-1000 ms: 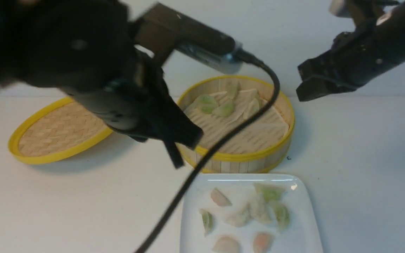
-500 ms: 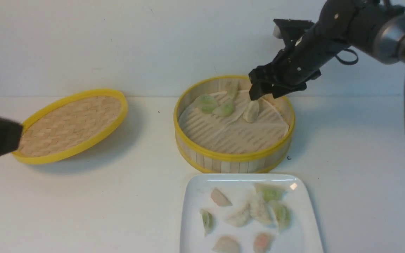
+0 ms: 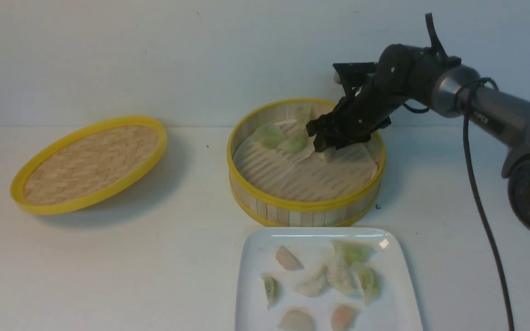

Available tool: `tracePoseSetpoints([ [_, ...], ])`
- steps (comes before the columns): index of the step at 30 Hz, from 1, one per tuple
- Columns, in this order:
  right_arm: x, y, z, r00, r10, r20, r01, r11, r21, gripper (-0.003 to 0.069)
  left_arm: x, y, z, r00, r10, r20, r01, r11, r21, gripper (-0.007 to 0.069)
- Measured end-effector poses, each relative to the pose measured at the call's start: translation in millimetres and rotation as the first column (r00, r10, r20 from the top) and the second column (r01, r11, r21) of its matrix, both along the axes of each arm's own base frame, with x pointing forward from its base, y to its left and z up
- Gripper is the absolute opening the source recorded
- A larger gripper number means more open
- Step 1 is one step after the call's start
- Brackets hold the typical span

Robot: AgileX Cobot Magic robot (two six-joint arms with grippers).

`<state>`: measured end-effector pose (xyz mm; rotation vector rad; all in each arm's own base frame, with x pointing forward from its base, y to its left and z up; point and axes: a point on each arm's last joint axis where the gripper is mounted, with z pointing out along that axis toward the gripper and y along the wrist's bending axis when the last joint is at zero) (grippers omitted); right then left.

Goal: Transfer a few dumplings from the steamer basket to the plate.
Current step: Use the right arm to grab a dumpling from inside the steamer, then use the right arm to put the dumpling into the plate

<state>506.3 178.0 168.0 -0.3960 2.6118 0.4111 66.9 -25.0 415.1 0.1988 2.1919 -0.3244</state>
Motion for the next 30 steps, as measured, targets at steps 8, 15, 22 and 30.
tracePoseSetpoints([
  [8, -8, -3, 61, 0.998, 0.064, -0.002, -0.064, 0.997, -0.042, 0.0287, 2, 2, 1, 1.0, 0.019, 0.024, -0.019, 1.0, 0.021, -0.0006],
  [15, -31, -9, 156, 0.983, 0.073, 0.166, -0.073, 0.997, -0.003, 0.0287, 2, 2, 2, 0.999, 0.014, 0.04, -0.015, 1.0, 0.014, -0.0006],
  [22, -97, -29, 216, 0.982, 0.069, 0.176, -0.071, 0.997, 0.01, 0.0287, 3, 1, 3, 0.999, 0.012, 0.045, -0.012, 1.0, 0.01, -0.0006],
  [30, -194, -49, 145, 0.973, 0.158, -0.168, -0.155, 0.987, 0.033, 0.0287, 6, -2, -2, 0.998, 0.0, 0.057, 0.0, 1.0, 0.011, -0.0006],
])
